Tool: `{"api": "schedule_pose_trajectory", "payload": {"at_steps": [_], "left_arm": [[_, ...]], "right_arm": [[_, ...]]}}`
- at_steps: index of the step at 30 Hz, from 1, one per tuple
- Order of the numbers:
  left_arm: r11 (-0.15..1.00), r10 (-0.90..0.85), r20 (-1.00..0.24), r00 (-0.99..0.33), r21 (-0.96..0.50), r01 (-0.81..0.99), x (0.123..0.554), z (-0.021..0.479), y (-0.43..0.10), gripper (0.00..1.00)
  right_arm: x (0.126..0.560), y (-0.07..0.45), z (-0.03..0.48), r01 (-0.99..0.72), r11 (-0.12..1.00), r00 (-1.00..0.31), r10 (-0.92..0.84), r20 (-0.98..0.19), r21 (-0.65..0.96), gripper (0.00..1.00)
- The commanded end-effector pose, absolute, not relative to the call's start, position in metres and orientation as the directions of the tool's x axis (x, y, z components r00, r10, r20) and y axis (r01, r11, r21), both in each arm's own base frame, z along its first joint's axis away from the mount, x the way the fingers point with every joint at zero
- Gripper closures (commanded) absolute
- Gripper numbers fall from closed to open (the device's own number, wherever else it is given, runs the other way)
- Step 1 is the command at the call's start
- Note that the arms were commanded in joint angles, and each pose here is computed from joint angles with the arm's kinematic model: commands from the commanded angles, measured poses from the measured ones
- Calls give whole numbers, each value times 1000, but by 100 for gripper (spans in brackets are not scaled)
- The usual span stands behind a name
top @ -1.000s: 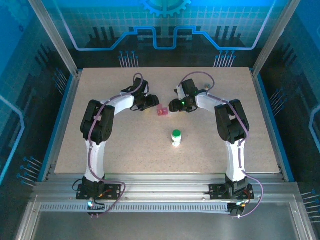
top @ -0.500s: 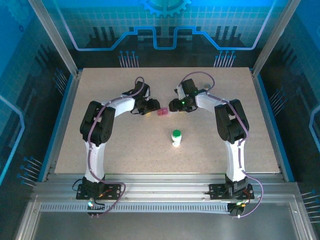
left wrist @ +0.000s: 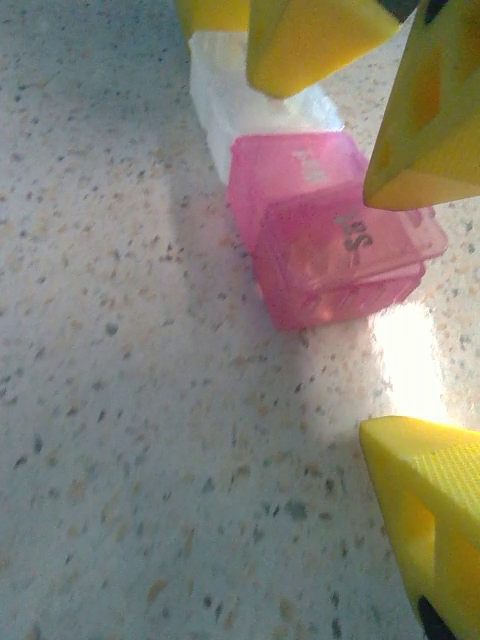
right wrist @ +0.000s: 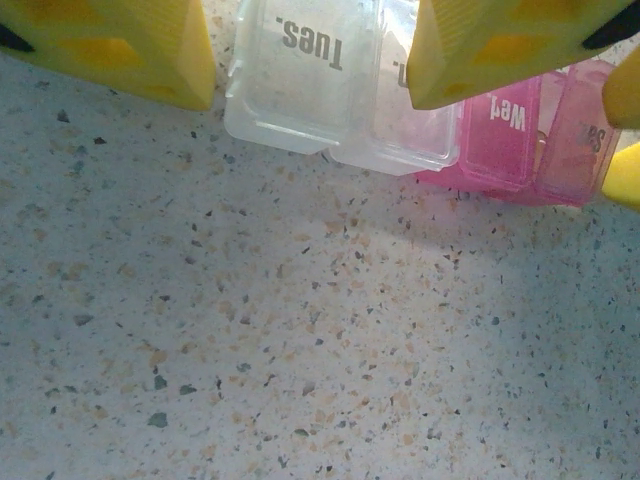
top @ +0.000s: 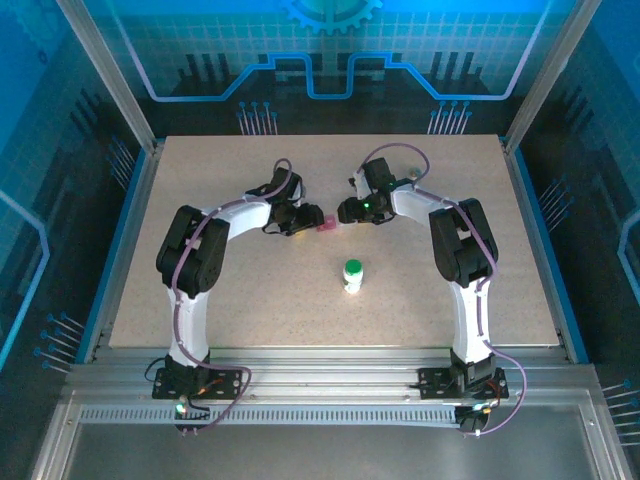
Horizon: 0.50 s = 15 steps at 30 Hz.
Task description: Sort the pills into containers
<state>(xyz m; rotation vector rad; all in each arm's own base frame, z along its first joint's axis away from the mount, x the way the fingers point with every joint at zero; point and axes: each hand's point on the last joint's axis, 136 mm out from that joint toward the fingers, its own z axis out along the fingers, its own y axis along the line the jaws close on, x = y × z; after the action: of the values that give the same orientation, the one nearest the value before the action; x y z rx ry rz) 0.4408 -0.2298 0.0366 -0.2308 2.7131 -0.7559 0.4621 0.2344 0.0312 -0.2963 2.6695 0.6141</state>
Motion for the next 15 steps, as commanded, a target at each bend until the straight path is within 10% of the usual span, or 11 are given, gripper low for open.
{"api": "schedule_pose_trajectory", "payload": {"at_steps": [1, 15], "left_arm": [[824, -215, -253, -943, -566, -35, 436, 52, -242, 42], [862, -242, -149, -959, -486, -142, 430, -13, -227, 65]], "right_arm": [[456, 228, 4, -244, 902, -932, -116, -345, 357, 46], [455, 224, 1, -238, 899, -936, -111, -335, 367, 46]]}}
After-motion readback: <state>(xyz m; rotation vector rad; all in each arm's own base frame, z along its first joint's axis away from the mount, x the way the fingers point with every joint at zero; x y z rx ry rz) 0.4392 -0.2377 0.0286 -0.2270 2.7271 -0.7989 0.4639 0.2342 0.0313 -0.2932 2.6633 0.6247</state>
